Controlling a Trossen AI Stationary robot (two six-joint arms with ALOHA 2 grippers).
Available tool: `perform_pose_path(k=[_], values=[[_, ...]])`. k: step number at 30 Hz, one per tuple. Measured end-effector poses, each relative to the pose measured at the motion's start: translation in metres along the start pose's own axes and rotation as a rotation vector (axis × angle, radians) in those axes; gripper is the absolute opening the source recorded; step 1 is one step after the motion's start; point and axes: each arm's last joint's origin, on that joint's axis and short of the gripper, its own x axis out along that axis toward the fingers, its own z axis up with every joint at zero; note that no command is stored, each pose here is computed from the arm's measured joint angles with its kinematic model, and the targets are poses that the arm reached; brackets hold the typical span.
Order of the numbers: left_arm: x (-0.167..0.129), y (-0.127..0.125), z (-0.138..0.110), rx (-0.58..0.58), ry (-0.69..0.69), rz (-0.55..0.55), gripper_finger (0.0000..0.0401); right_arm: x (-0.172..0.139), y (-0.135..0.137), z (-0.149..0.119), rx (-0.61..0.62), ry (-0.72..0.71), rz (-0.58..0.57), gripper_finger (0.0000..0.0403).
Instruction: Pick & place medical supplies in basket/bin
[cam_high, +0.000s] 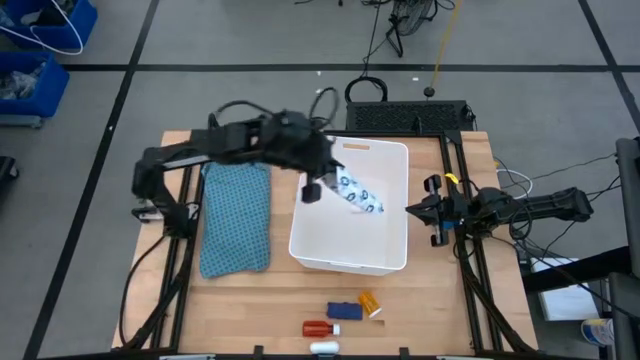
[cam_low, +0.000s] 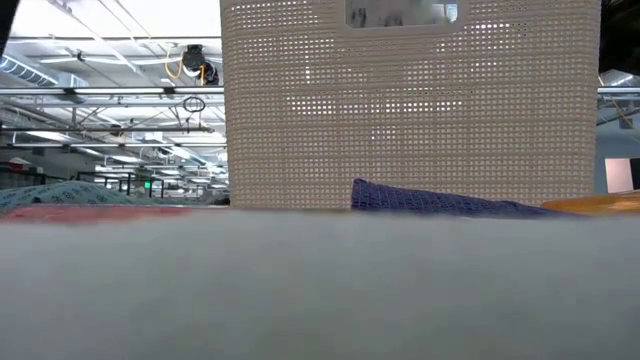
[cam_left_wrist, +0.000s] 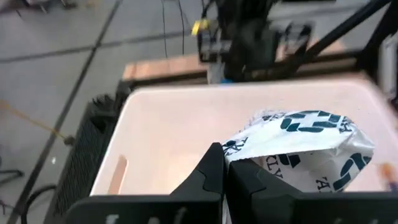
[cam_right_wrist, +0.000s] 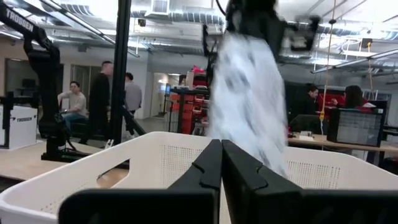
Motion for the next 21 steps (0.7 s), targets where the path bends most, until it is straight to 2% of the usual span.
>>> perform_pose_path(k=[5,10,15,21], values=[[0.050,0.020,-0.024,0.009,0.089,-0.097,0.0000,0.000,0.000,0.000,-0.010,-0.004,-0.001,0.0000],[0.093,0.027,-0.048,0.030,0.170,-0.182,0.0000,0.000,0.000,0.000,-0.023,-0.003,-0.001,0.0000],[0.117,0.028,-0.065,0.050,0.235,-0.217,0.0000,0.000,0.000,0.001,-0.057,-0.010,-0.003,0.0000],[0.128,0.028,-0.077,0.052,0.282,-0.268,0.0000,0.000,0.000,0.001,-0.079,-0.012,-0.007,0.0000]])
